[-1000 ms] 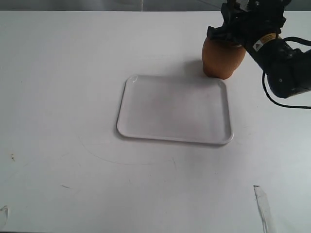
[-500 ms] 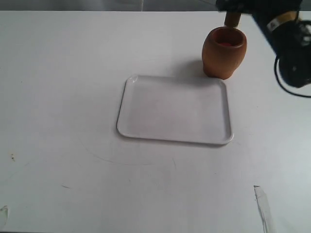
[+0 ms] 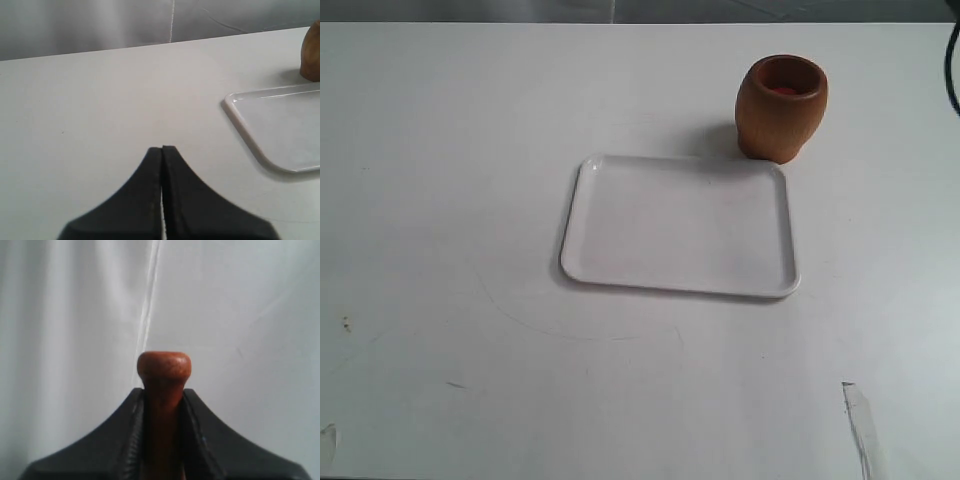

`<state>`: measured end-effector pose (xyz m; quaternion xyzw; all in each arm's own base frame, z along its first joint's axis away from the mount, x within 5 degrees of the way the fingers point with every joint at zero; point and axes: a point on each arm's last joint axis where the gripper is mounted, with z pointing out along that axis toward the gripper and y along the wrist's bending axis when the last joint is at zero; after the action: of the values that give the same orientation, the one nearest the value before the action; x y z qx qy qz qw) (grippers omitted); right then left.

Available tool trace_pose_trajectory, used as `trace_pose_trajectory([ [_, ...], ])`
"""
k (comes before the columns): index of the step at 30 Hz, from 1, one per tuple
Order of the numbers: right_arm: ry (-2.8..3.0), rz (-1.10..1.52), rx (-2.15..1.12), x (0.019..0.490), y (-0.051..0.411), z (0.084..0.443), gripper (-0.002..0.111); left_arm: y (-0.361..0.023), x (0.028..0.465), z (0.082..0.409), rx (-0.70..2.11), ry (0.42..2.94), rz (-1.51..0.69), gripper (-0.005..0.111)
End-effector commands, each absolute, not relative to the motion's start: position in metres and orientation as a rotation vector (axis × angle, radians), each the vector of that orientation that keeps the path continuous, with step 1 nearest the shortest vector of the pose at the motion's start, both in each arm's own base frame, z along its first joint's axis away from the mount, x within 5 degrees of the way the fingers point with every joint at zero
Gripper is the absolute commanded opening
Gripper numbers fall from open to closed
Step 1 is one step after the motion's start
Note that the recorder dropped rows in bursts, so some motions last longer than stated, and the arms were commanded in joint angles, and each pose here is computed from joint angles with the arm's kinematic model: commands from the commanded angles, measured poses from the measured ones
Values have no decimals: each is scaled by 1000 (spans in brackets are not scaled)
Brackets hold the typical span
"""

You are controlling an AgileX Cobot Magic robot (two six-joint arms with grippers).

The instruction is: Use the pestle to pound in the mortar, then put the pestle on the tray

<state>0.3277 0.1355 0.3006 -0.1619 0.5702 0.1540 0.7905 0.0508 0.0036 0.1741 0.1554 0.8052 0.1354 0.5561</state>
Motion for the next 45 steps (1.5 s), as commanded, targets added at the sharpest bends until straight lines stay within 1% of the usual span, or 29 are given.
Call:
trace_pose_trajectory([
  [1, 1346, 313, -382, 347, 140, 255, 0, 3, 51, 174, 361, 1897, 302, 0],
  [10, 1610, 329, -392, 368, 147, 147, 0, 3, 51, 174, 361, 1897, 302, 0],
  [13, 1653, 339, -384, 369, 147, 125, 0, 3, 51, 174, 361, 1897, 302, 0],
  [16, 1666, 355, -370, 369, 148, 114, 0, 3, 51, 174, 361, 1897, 302, 0],
  [20, 1654, 358, -368, 369, 148, 113, 0, 3, 51, 174, 361, 1897, 302, 0],
  [23, 1584, 364, -359, 369, 148, 130, 0, 3, 51, 174, 361, 1897, 302, 0],
  [26, 1462, 380, -392, 365, 151, 166, 0, 3, 51, 174, 361, 1897, 302, 0],
  [30, 1277, 417, -455, 350, 153, 230, 0, 3, 51, 174, 361, 1897, 302, 0],
  [31, 1209, 468, -526, 338, 157, 252, 0, 3, 51, 174, 361, 1897, 302, 0],
  [33, 1172, 532, -623, 325, 163, 268, 0, 3, 51, 174, 361, 1897, 302, 0],
  [34, 1174, 565, -667, 321, 165, 270, 0, 3, 51, 174, 361, 1897, 302, 0],
  [36, 1218, 628, -791, 312, 172, 267, 0, 3, 51, 174, 361, 1897, 302, 0],
  [38, 1312, 653, -893, 309, 175, 255, 0, 3, 51, 174, 361, 1897, 302, 0],
  [40, 1459, 655, -980, 309, 177, 235, 0, 3, 51, 174, 361, 1897, 302, 0],
  [41, 1601, 673, -1027, 308, 176, 217, 0, 3, 51, 174, 361, 1897, 302, 0],
  [42, 1664, 699, -1042, 308, 177, 207, 0, 3, 51, 174, 361, 1897, 302, 0],
  [45, 1775, 849, -1100, 303, 185, 176, 0, 3, 51, 174, 361, 1897, 302, 0],
])
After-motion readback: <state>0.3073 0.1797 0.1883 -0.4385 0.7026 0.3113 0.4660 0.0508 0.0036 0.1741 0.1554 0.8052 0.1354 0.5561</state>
